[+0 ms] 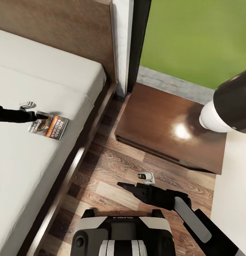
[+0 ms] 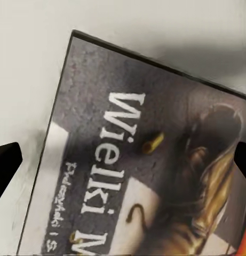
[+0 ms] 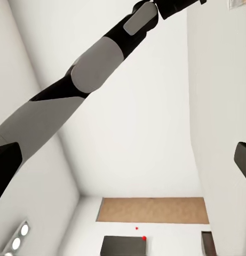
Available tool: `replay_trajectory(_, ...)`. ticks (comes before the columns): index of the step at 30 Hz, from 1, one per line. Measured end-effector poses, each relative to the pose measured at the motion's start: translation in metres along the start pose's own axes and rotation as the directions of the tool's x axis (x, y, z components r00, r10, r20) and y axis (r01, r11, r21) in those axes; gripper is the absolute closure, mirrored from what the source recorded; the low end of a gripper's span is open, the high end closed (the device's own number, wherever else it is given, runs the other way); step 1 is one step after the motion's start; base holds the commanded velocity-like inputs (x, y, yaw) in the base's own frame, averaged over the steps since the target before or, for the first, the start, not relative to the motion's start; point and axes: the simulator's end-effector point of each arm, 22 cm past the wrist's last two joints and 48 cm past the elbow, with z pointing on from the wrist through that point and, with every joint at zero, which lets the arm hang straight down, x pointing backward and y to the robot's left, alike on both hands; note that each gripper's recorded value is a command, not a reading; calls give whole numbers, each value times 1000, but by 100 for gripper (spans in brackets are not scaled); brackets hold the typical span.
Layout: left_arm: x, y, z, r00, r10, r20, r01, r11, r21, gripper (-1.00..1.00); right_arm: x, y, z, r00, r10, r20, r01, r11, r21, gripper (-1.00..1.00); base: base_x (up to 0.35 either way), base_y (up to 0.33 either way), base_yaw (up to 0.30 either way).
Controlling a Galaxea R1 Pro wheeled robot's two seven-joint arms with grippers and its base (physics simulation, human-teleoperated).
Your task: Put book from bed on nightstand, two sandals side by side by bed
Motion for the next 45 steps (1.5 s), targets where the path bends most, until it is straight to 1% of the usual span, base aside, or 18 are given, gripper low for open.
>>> replay_trajectory(2, 2, 0, -1, 1000, 1, -3, -1, 1000, -1, -100, 1, 1, 0, 1000, -2, 0, 2, 1000, 0, -100, 0, -67, 0)
replay_trajectory(3, 8, 0, -4, 1000, -11, -19, 11, 1000, -2, -100, 2, 3, 0, 1000, -5, -1, 5, 1000, -1, -100, 0, -48, 0)
replay_trajectory(4, 8, 4, 0, 1000, 7, -30, -8, 1000, -15, -100, 0, 0, 0, 1000, -1, 0, 1, 1000, 0, -100, 0, -38, 0)
replay_trajectory(6, 8, 2, -3, 1000, -3, -22, 2, 1000, -8, -100, 2, 3, 0, 1000, -5, -1, 5, 1000, -1, -100, 0, -27, 0)
replay_trajectory(22, 8, 2, -3, 1000, 15, -23, -15, 1000, -7, -100, 2, 3, 0, 1000, -5, -1, 5, 1000, -1, -100, 0, -6, 0)
replay_trajectory(45, 8, 3, -4, 1000, 5, -20, -5, 1000, -3, -100, 1, 0, -1, 1000, -2, 0, 2, 1000, 5, -100, 0, 0, 0)
